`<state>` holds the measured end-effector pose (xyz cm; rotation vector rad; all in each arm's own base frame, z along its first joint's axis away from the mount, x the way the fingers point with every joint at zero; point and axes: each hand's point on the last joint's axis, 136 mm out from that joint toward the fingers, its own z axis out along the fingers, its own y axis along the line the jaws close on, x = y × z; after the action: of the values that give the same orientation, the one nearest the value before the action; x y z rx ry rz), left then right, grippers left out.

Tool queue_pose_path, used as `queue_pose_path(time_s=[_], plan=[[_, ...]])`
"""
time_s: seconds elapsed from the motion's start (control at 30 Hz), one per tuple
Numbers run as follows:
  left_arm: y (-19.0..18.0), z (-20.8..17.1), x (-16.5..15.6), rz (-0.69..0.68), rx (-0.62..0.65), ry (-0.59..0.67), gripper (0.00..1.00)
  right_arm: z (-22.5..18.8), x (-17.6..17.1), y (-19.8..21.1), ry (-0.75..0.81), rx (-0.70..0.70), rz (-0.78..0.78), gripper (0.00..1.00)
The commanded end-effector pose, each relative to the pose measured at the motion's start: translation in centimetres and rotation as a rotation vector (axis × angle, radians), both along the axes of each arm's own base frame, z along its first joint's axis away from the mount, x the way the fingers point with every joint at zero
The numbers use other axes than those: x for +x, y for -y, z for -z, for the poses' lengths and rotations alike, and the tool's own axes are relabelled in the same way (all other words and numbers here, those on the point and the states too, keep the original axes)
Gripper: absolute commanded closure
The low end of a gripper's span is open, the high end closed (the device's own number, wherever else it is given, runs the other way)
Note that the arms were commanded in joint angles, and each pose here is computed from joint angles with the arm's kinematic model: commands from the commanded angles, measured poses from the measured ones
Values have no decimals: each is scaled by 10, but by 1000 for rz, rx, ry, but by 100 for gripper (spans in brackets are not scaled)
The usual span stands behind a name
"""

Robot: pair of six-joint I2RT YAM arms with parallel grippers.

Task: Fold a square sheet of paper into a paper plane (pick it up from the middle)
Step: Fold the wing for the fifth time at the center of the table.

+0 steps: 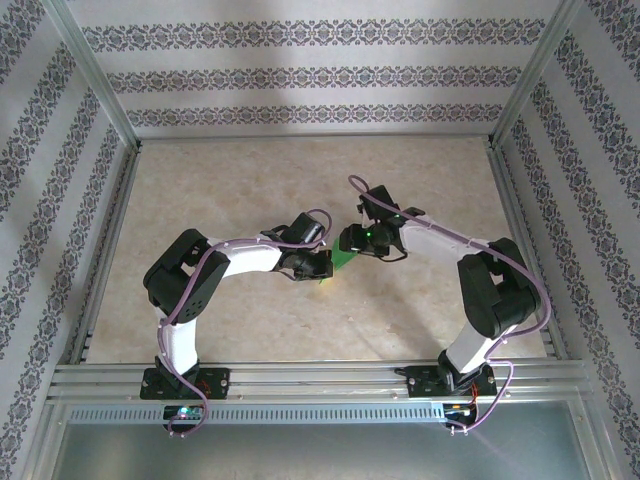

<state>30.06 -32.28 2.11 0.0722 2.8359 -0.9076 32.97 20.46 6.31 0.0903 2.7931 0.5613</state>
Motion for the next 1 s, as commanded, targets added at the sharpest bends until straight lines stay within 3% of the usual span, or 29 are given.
queue_pose_path(time_s=[0.0, 0.1, 0.3, 0.73, 0.97], plan=[[-8, 13, -5, -18, 24, -30, 97, 8, 0, 21, 14, -126, 76, 33], [-8, 13, -5, -17, 21, -29, 97, 14, 8, 19, 6, -139, 69, 28], [-6, 11, -5, -13, 13, -25, 97, 29, 22, 21, -18, -170, 74, 29], [5, -12, 3, 4, -65, 22, 96, 64, 11, 39, -120, -248, 77, 47], [15, -39, 18, 7, -133, 99, 93, 76, 4, 42, -156, -273, 64, 51]])
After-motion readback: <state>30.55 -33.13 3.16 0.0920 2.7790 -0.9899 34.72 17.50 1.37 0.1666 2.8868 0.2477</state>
